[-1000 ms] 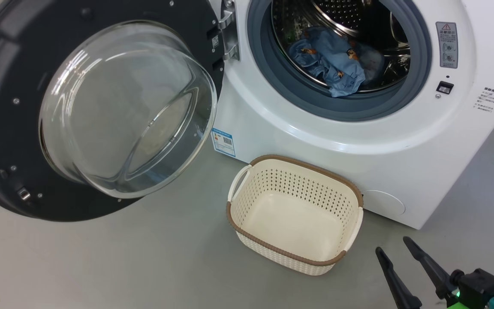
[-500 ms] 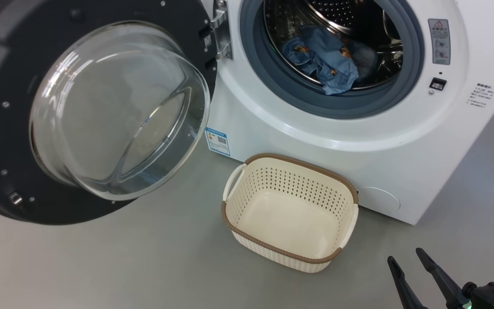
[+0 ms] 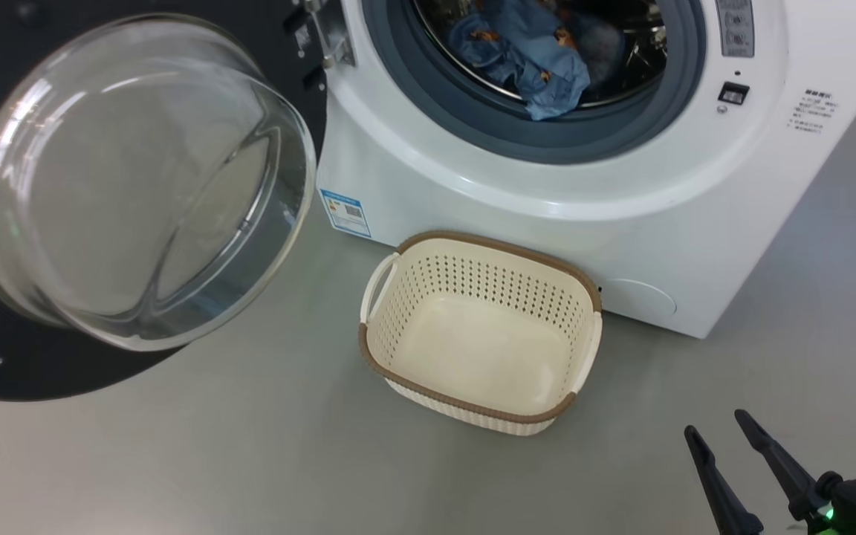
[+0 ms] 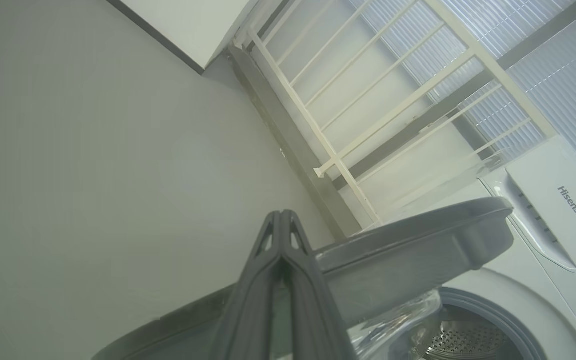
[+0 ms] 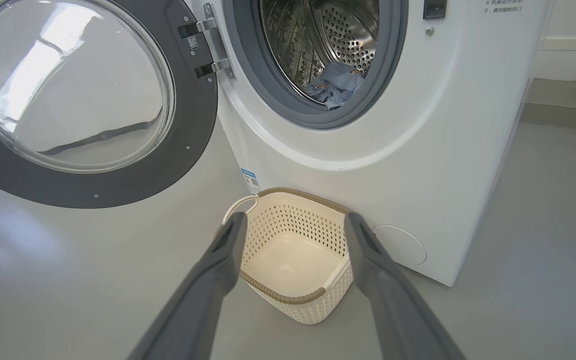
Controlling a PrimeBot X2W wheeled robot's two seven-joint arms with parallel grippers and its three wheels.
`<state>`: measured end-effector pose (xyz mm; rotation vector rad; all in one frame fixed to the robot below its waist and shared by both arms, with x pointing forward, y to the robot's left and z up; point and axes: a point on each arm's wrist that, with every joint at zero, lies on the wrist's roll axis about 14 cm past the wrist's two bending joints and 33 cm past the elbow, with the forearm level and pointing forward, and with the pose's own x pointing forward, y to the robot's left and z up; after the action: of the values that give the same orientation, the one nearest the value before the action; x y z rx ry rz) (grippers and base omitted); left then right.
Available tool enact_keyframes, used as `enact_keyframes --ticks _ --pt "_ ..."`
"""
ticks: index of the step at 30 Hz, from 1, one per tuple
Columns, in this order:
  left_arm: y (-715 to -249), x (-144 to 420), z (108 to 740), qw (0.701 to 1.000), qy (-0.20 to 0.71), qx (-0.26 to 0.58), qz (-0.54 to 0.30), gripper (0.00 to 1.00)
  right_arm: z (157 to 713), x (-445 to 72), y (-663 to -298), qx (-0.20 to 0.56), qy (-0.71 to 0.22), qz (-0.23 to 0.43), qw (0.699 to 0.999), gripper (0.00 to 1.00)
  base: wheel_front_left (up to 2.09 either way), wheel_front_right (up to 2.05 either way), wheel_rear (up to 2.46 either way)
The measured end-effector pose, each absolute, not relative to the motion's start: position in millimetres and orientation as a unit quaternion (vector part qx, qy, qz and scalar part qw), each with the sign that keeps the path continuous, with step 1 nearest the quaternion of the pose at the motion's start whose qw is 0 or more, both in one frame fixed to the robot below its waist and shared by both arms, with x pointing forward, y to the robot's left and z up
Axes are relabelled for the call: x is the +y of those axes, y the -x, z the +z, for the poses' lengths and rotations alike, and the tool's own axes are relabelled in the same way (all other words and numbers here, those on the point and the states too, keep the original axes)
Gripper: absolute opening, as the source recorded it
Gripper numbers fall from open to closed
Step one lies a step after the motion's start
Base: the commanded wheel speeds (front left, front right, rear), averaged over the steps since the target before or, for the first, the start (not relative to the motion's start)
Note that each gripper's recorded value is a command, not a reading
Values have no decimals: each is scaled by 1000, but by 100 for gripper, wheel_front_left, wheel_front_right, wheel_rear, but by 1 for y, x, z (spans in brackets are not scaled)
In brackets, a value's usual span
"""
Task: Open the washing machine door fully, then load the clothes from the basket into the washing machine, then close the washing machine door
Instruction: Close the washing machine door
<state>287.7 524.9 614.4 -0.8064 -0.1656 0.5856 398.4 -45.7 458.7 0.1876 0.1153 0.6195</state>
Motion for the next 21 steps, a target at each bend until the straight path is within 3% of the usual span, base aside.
enact_keyframes --ticks 10,21 --pt "-321 511 597 883 395 -11 252 0 448 -62 -406 66 -89 286 952 100 0 0 0" --pt "-317 485 597 894 403 70 184 0 463 -57 -406 46 -97 283 953 100 0 0 0"
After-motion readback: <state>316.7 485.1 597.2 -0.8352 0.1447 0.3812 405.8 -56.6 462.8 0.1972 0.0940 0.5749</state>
